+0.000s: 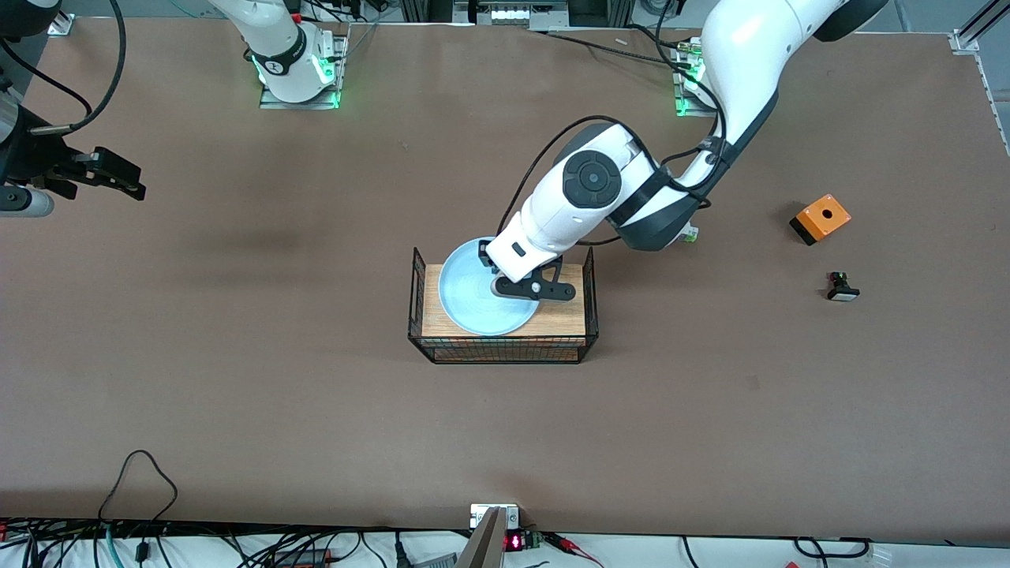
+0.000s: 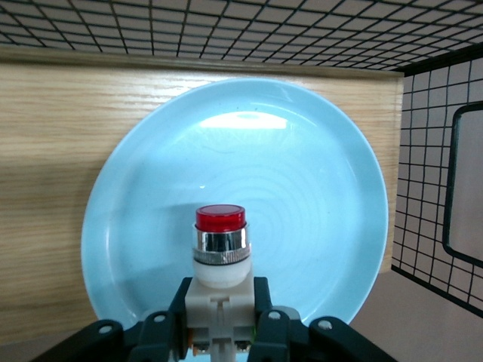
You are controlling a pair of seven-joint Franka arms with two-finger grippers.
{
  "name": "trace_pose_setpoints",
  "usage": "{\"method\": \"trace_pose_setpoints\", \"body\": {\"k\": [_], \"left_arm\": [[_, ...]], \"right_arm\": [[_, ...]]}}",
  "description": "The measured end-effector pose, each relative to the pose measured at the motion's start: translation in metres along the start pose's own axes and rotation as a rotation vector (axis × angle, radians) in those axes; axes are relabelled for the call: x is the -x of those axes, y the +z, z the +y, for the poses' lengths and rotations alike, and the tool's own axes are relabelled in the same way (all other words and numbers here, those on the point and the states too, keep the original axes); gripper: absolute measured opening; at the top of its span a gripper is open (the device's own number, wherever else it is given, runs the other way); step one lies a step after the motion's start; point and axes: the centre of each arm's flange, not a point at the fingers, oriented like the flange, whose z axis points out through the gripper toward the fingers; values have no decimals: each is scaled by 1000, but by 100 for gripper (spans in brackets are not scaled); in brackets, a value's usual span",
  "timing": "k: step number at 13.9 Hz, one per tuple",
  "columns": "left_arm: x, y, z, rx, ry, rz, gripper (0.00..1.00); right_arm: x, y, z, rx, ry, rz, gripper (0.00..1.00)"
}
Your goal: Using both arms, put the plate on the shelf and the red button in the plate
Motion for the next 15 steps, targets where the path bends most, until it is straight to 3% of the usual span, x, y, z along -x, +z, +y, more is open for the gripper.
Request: {"method": "trace_pose_setpoints", "body": {"k": [3, 5, 6, 11, 15], "left_arm": [[-9, -15, 0, 14, -18, 25, 70], [-14, -47, -10, -38, -32, 7, 95], [-9, -64, -16, -95, -33, -23, 100], [-1, -180, -108, -408, -53, -131, 100], [-15, -267, -191, -414, 130, -143, 100]], "right_arm": [[0, 0, 0, 0, 0, -1, 100], [0, 0, 0, 0, 0, -1, 100], [0, 0, 0, 0, 0, -1, 100], [0, 1, -1, 0, -1, -2, 100], [0, 1, -1, 0, -2, -2, 100]]}}
